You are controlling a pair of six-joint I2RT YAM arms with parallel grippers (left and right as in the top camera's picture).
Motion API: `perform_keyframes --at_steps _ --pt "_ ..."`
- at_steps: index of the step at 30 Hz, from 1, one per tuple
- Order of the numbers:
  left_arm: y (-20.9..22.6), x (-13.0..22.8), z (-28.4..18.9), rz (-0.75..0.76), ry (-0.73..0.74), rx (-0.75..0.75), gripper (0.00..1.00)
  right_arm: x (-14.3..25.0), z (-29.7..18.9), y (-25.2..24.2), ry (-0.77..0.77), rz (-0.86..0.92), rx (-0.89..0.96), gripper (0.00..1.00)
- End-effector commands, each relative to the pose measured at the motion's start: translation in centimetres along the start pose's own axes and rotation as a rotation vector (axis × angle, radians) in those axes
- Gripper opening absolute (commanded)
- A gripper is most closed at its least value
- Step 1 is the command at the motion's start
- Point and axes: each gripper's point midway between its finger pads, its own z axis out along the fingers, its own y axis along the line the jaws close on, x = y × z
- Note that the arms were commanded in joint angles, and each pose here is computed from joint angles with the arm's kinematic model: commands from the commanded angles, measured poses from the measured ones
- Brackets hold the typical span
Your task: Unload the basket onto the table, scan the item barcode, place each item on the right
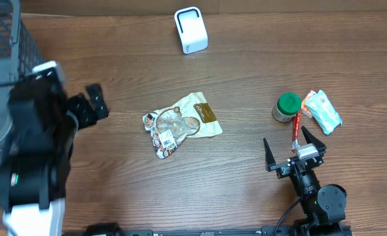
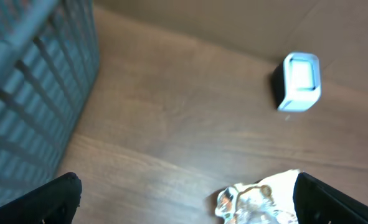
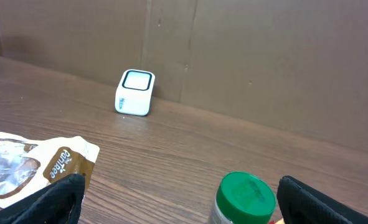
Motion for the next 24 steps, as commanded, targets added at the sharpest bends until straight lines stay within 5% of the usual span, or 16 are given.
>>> perform_keyframes --at_steps 1,9,17,21,24 --pt "0.0 -0.6 -1.8 0.008 -0.052 0.008 1.0 0.2 0.0 -0.1 -0.003 -0.001 0.007 1.0" --pt "0.5 1.1 -2.7 0.01 -0.053 0.011 1.0 0.2 0.0 -0.1 -0.004 -0.001 0.007 1.0" --pt "1.7 8.3 -1.2 -0.006 0.04 0.022 1.0 0.2 0.0 -0.1 -0.003 -0.001 0.007 1.0" --pt "1.5 8.6 -0.9 -0.028 -0.086 0.07 1.0 0.2 0.0 -0.1 -0.003 -0.001 0.007 1.0" --pt "0.1 6.0 -2.4 -0.028 -0.319 0.179 1.0 0.2 0.0 -0.1 -0.004 -0.001 0.007 1.0"
